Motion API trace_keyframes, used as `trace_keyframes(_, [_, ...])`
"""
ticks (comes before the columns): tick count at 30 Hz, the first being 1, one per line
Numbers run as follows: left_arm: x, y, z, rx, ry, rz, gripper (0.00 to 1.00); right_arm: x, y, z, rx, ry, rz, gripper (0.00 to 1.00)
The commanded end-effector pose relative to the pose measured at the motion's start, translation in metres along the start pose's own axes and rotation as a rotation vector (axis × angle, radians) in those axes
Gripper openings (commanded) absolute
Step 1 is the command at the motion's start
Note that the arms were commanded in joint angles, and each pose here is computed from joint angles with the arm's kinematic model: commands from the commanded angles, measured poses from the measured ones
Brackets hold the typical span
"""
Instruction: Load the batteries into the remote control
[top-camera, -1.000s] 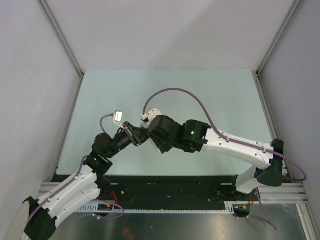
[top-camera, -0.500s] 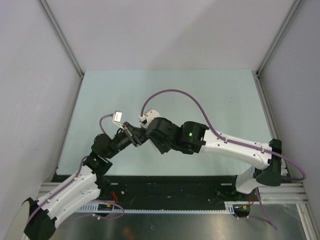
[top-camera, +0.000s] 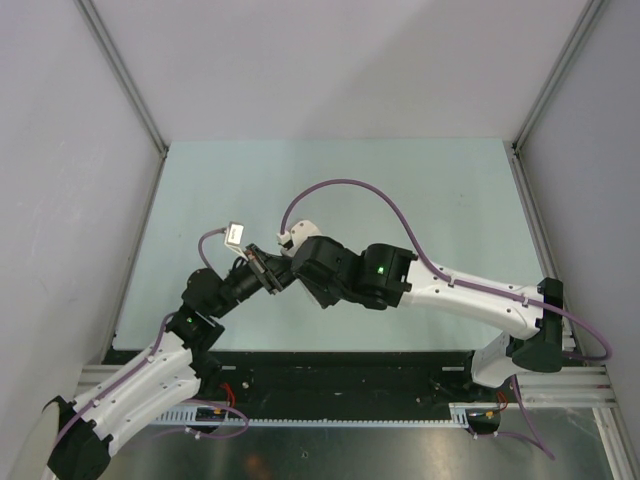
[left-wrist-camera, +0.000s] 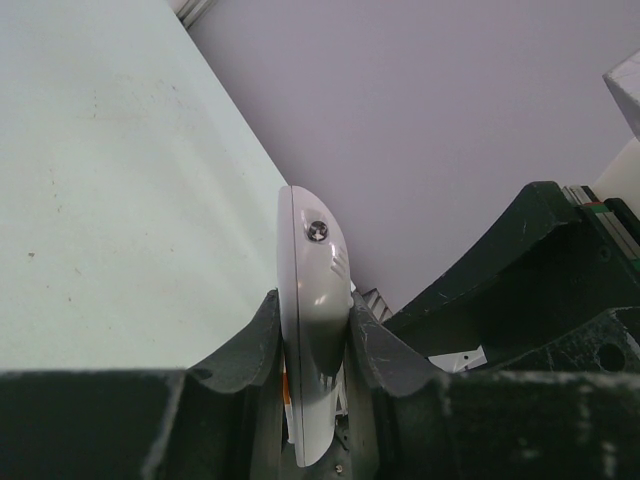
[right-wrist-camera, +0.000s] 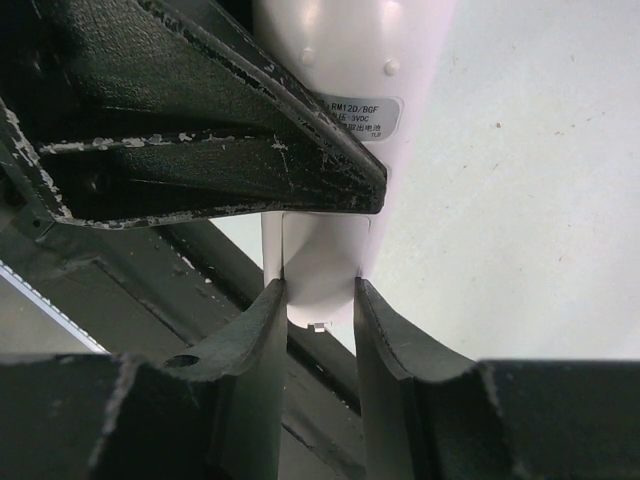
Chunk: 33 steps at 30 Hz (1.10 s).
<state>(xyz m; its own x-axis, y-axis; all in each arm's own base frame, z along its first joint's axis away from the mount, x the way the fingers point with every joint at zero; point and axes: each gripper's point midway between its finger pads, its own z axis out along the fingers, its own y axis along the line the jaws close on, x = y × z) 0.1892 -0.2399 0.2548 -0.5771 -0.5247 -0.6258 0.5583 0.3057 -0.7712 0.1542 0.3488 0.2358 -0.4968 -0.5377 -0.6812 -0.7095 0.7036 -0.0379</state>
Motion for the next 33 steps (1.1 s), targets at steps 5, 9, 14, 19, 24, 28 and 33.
trace_keyframes(5, [-0.001, -0.041, -0.005, 0.151, 0.016, -0.006, 0.00, -0.032, -0.009, -0.003, 0.041, -0.108, 0.034, 0.00])
trace_keyframes(9, [0.000, -0.047, -0.006, 0.168, 0.020, -0.022, 0.00, -0.036, -0.011, -0.003, 0.042, -0.125, 0.046, 0.00])
trace_keyframes(14, [-0.001, -0.051, -0.007, 0.180, 0.019, -0.041, 0.00, -0.035, -0.010, -0.001, 0.036, -0.127, 0.052, 0.00])
trace_keyframes(19, [-0.004, -0.054, -0.007, 0.188, 0.009, -0.059, 0.00, -0.035, -0.013, -0.002, 0.042, -0.130, 0.075, 0.05])
trace_keyframes(24, [-0.005, -0.053, -0.006, 0.179, 0.004, -0.068, 0.00, -0.033, -0.015, -0.005, 0.048, -0.134, 0.087, 0.20])
trace_keyframes(28, [-0.005, -0.051, -0.005, 0.172, 0.002, -0.075, 0.00, -0.033, -0.019, -0.007, 0.056, -0.139, 0.095, 0.25])
trace_keyframes(33, [-0.005, -0.051, -0.005, 0.170, -0.001, -0.077, 0.00, -0.034, -0.020, -0.007, 0.060, -0.142, 0.100, 0.31])
